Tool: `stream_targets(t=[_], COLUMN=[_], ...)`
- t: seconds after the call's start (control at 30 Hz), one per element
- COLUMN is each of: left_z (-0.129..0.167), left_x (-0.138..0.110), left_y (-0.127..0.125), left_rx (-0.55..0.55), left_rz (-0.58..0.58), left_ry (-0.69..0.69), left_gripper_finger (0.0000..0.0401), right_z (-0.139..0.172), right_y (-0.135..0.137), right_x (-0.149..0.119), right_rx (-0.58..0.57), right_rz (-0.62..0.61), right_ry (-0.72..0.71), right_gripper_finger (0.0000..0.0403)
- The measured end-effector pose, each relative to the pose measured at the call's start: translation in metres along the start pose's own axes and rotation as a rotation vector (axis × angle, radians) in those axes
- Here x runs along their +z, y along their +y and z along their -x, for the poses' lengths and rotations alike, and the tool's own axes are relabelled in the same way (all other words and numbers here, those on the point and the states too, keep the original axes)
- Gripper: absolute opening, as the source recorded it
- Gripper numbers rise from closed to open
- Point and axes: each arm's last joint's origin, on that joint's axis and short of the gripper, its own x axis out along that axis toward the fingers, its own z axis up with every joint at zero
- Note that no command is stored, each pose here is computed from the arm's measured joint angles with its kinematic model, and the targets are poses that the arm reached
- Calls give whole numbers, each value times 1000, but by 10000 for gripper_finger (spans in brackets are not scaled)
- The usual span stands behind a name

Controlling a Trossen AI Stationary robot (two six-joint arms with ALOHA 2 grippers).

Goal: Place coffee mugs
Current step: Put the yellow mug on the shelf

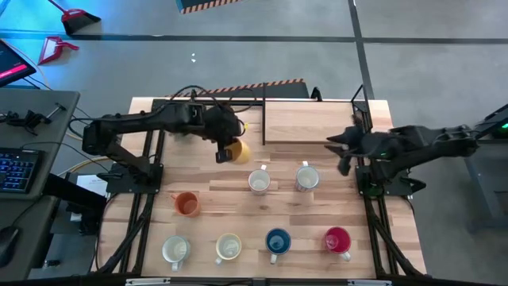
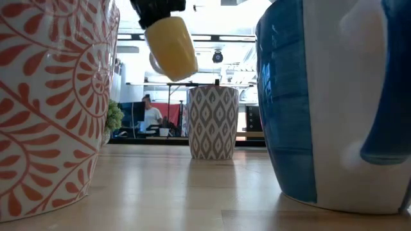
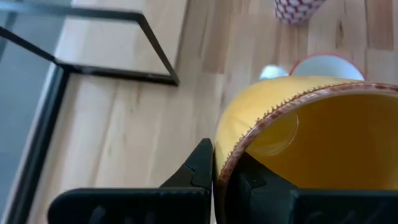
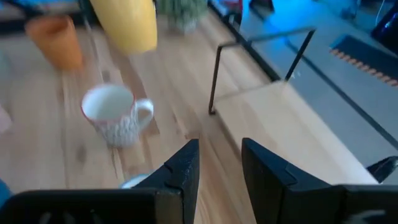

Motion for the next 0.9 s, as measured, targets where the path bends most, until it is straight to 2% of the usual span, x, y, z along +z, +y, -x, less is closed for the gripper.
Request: stream_targets(t=[0.17,0.37,0.5,0.67,0.9], left_z=[9,20,14,-9,-20], left_x=[10,35,57,82,113], left_y=[14,37,50,66,82], left_rx=[32,73,73,52,42], left_rz=[-9,-55,-134,-245,-360], left_ry=[-57,-127,-100,-10,-8], left_gripper_finger=[4,4,4,4,4], right_z=[19,11,0,-8,-13], right_y=[-14,-19,-17,-13,-12], right_x=[-17,-50,-64,-70,-75], right_rx=[71,101,114,126,121], right_rz=[-71,-127,-167,-197,-197], right_ry=[-160,-267,-288,-297,-287], right_gripper_finger=[98,98,98,98,98])
